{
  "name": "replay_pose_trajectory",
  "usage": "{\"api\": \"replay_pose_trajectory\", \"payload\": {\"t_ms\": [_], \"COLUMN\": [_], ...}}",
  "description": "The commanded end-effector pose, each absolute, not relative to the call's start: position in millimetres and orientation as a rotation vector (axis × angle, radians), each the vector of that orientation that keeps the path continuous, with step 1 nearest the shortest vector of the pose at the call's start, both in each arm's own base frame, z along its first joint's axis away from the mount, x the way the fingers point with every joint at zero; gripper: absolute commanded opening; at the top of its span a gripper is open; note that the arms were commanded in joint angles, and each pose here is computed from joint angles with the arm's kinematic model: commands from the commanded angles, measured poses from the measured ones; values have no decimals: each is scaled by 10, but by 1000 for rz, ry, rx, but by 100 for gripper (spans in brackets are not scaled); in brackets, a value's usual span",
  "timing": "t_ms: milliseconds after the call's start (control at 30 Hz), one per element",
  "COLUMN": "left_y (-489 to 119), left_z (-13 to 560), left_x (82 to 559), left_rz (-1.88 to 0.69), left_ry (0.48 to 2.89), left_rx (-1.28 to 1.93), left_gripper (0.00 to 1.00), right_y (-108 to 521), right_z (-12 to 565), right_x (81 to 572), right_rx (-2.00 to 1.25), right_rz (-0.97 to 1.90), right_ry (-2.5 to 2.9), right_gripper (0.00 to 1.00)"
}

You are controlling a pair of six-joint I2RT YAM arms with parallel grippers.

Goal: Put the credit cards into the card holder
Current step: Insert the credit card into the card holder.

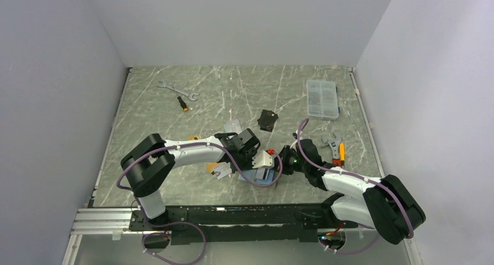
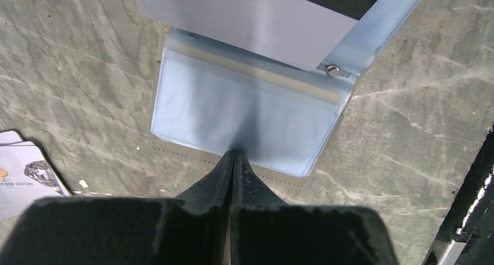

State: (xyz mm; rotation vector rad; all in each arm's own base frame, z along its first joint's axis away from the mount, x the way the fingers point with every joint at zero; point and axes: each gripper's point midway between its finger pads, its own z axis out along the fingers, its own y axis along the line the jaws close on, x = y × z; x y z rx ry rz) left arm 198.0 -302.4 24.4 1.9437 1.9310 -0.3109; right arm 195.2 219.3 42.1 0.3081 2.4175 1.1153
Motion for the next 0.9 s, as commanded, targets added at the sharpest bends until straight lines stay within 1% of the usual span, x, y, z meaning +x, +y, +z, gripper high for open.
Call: {"api": "replay_pose_trajectory", "payload": {"t_ms": [0, 267, 467, 867], "left_y": [-2897, -2890, -2885, -2870], "left_z": [92, 80, 77, 74], "left_x": [1793, 1772, 1757, 1744], "left_rz": [-325, -326, -328, -325], "left_ry": [1975, 1991, 1999, 2005], "left_rx": [2009, 2005, 2001, 2004], "left_gripper": [3, 0, 0, 0], "right_y": [2204, 2114, 2087, 2132], "right_z": [502, 610, 676, 589], "right_x": [2030, 2020, 2037, 2046], "right_rx": [350, 377, 392, 400], "right_rz": [1160, 1170, 1185, 1205], "right_ry": [2339, 2265, 2212, 2228], "right_gripper": [0, 0, 0, 0]}}
